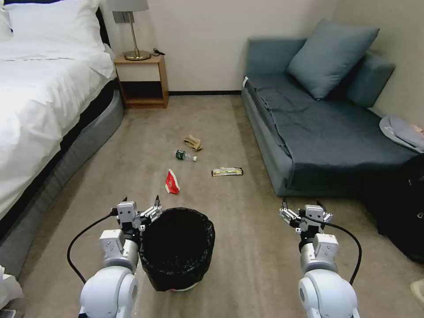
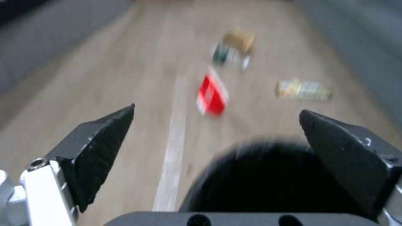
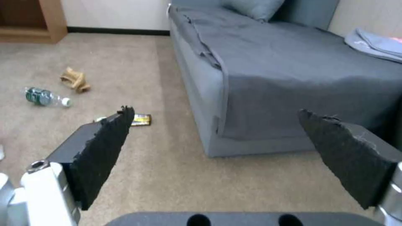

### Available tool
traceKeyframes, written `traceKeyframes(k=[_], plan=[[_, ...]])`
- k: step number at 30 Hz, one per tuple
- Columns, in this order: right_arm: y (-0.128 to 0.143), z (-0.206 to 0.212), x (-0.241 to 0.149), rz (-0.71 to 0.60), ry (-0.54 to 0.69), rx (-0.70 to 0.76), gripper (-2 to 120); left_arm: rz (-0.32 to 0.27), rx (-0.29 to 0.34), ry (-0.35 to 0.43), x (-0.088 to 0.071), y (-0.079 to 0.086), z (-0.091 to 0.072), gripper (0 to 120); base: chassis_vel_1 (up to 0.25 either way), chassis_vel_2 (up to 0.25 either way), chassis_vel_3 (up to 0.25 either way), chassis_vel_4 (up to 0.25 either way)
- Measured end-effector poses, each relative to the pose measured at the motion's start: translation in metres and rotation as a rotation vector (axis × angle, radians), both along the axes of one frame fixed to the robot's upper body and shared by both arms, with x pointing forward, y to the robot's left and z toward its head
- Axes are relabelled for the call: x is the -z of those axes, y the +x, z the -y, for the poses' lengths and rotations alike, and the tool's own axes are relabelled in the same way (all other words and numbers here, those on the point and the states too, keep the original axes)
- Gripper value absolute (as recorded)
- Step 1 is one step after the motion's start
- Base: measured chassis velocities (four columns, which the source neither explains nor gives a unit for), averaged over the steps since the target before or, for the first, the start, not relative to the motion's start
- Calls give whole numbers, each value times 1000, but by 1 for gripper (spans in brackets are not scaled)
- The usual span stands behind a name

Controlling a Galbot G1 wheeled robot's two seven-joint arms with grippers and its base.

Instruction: Pick up the trash bin, then pick up the garbage on the floor and place it into the trash bin.

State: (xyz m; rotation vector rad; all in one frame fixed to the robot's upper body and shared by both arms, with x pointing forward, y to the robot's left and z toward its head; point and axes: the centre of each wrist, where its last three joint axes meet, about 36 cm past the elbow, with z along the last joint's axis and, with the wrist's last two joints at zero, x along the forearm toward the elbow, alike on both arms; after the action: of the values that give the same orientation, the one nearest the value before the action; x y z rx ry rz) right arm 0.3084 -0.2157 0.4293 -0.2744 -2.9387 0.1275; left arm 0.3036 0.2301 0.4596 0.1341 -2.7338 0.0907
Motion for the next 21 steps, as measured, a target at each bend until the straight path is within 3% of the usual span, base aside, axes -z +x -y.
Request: traceKeyframes(k=[1,3,5,9,17,21], plan=[[0,0,0,0,0,0,100,0,0,0,0,0,0,100,0,0,0,0],[1,0,1,-2,-2,-1,100,-92,-18,-9,-3,-3,-5,100,0,0,0,0],[2,0,1,-2,-3,-1,100,-147,-24,-9,-4,-4,-11,100,0,0,0,0],[3,0,3,-5,-2,-2,100,-204,-24,-42,6,1,-16,100,0,0,0,0],[4,-1,4,-5,0,-2,100,-261,-32,-41,28,10,-19,100,0,0,0,0],[4,0,5,-6,-3,1,100,-314,-42,-51,50,17,-22,100,0,0,0,0]])
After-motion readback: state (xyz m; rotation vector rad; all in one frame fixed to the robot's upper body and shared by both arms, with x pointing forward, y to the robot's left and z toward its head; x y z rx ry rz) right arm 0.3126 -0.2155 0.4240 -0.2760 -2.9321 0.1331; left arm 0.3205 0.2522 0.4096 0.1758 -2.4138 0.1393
